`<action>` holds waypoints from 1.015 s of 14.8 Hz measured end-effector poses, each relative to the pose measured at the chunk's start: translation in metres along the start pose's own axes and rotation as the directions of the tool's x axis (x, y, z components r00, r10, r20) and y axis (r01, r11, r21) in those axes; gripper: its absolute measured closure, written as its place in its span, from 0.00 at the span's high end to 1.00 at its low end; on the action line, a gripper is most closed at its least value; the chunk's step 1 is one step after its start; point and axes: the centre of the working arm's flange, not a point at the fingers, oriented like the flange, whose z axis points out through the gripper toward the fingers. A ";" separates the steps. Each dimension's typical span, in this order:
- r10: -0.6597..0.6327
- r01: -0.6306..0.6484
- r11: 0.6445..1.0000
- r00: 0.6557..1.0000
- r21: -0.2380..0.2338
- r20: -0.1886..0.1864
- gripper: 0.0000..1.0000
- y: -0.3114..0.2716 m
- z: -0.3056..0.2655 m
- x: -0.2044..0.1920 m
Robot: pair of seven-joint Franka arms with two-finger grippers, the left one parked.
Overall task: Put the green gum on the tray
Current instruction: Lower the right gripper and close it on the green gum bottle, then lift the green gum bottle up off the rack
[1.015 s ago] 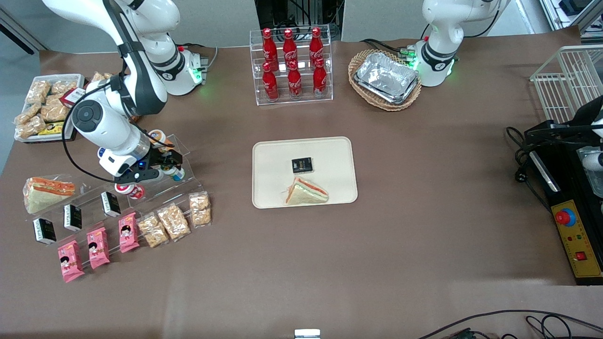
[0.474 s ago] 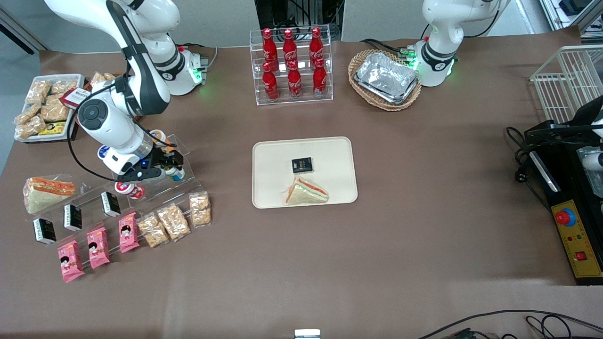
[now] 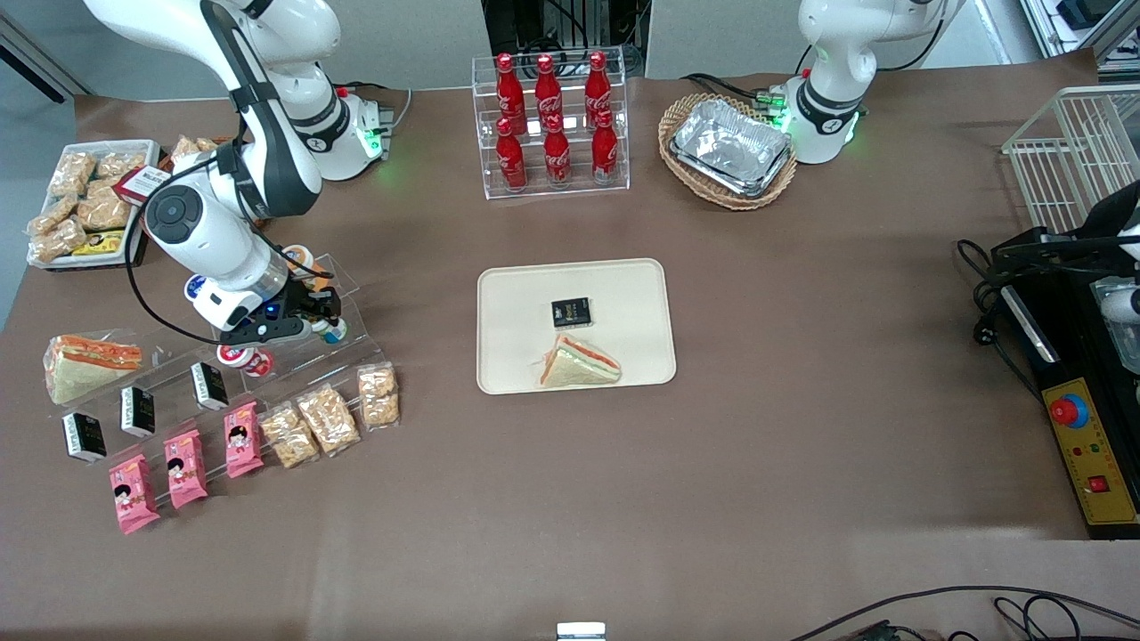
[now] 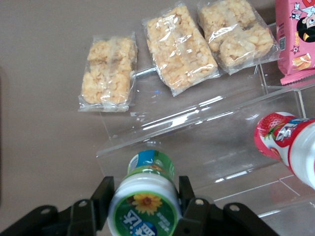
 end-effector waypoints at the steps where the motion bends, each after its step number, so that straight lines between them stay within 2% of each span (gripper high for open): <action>1: 0.001 -0.001 1.000 1.000 0.000 -0.002 0.59 0.001 0.000 0.000; 4: 0.005 -0.005 1.000 1.000 0.000 -0.017 0.59 0.002 -0.005 0.002; 7: 0.006 -0.006 1.000 0.999 -0.001 -0.048 0.59 0.003 -0.030 0.006; 9: 0.004 -0.004 1.000 0.999 -0.002 -0.033 0.59 0.001 -0.068 0.009; 12: 0.031 -0.031 1.000 1.000 0.000 0.006 0.59 -0.007 -0.155 0.019; 15: 0.082 -0.082 0.997 0.997 -0.007 -0.009 0.59 -0.047 -0.222 0.025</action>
